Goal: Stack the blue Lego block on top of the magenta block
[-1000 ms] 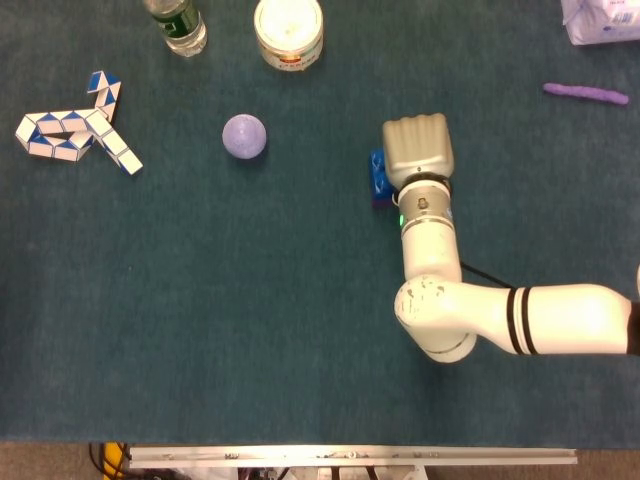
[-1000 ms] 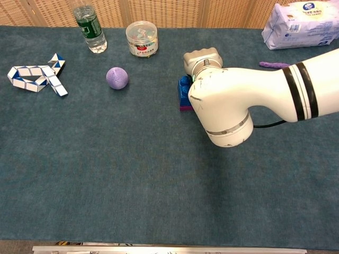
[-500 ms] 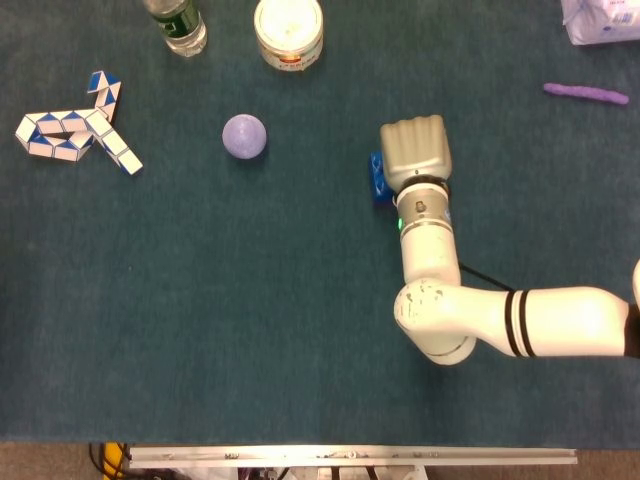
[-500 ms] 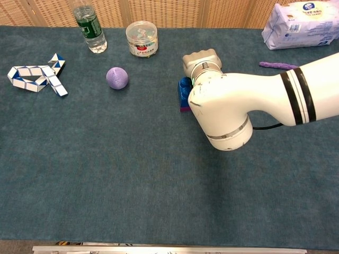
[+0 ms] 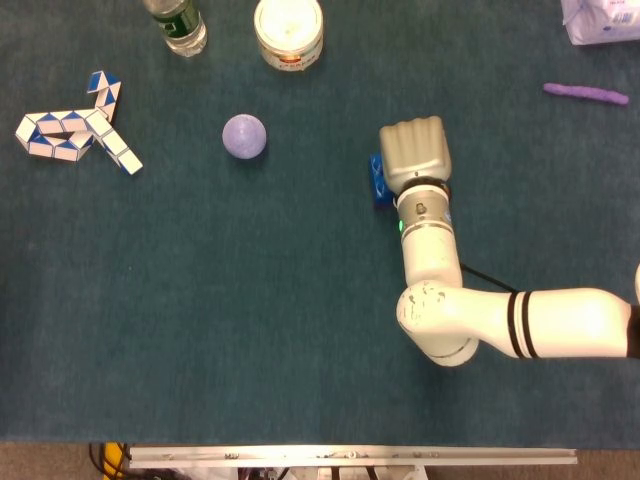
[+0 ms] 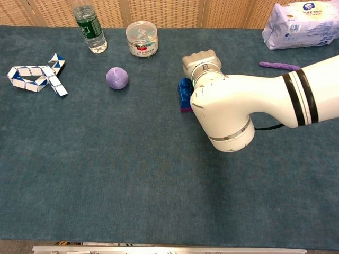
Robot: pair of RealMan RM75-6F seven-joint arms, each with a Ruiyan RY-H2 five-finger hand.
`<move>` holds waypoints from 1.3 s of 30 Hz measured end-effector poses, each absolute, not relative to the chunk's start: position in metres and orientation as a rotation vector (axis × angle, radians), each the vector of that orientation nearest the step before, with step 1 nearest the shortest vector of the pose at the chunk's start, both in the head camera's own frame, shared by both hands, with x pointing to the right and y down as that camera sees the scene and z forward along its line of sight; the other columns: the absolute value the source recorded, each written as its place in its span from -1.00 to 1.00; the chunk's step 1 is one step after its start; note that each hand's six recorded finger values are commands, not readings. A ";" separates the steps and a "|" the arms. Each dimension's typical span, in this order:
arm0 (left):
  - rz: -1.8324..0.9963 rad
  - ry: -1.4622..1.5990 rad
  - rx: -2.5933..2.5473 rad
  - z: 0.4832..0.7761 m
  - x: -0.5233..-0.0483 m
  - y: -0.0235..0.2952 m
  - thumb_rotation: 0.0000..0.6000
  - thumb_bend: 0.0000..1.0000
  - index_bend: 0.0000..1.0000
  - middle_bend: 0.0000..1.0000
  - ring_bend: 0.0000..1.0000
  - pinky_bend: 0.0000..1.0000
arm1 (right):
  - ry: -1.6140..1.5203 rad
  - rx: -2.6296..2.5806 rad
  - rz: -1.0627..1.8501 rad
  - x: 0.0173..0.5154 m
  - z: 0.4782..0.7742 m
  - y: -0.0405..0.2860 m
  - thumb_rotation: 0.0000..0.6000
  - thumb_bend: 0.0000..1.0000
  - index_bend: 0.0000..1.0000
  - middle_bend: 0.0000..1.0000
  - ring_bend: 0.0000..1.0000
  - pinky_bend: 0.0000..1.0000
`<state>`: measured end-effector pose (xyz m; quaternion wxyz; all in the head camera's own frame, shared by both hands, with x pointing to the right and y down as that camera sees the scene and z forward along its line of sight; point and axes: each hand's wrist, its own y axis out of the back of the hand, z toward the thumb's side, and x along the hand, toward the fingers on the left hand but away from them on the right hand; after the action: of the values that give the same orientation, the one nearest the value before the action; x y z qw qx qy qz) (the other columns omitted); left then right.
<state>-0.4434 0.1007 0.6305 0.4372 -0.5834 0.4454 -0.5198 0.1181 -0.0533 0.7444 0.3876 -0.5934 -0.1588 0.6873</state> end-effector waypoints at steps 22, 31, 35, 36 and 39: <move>-1.289 1.109 -1.452 0.630 -0.443 0.100 1.00 -0.70 -0.53 -0.64 -0.65 -0.68 | -0.455 -1.600 1.646 0.118 0.734 -0.055 1.00 -0.98 -0.50 0.73 1.00 1.00; -1.289 1.108 -1.449 0.629 -0.443 0.100 1.00 -0.70 -0.53 -0.64 -0.65 -0.68 | -0.520 -1.646 1.594 0.122 0.723 -0.059 1.00 -0.98 -0.57 0.53 0.96 1.00; -1.284 1.110 -1.448 0.629 -0.442 0.099 1.00 -0.70 -0.53 -0.64 -0.65 -0.68 | -0.566 -1.666 1.563 0.128 0.712 -0.062 1.00 -0.95 -0.57 0.28 0.56 0.76; -1.284 1.111 -1.447 0.628 -0.442 0.099 1.00 -0.70 -0.53 -0.64 -0.65 -0.68 | -0.578 -1.668 1.556 0.130 0.709 -0.062 1.00 -0.94 -0.57 0.24 0.47 0.71; -1.282 1.115 -1.445 0.628 -0.442 0.098 1.00 -0.70 -0.53 -0.64 -0.65 -0.68 | -0.619 -1.674 1.534 0.141 0.702 -0.064 1.00 -0.75 -0.57 0.06 0.24 0.63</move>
<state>-0.4419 0.0980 0.6282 0.4401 -0.5816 0.4489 -0.5162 0.1406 -0.0636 0.7015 0.3840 -0.6569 -0.2427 0.6018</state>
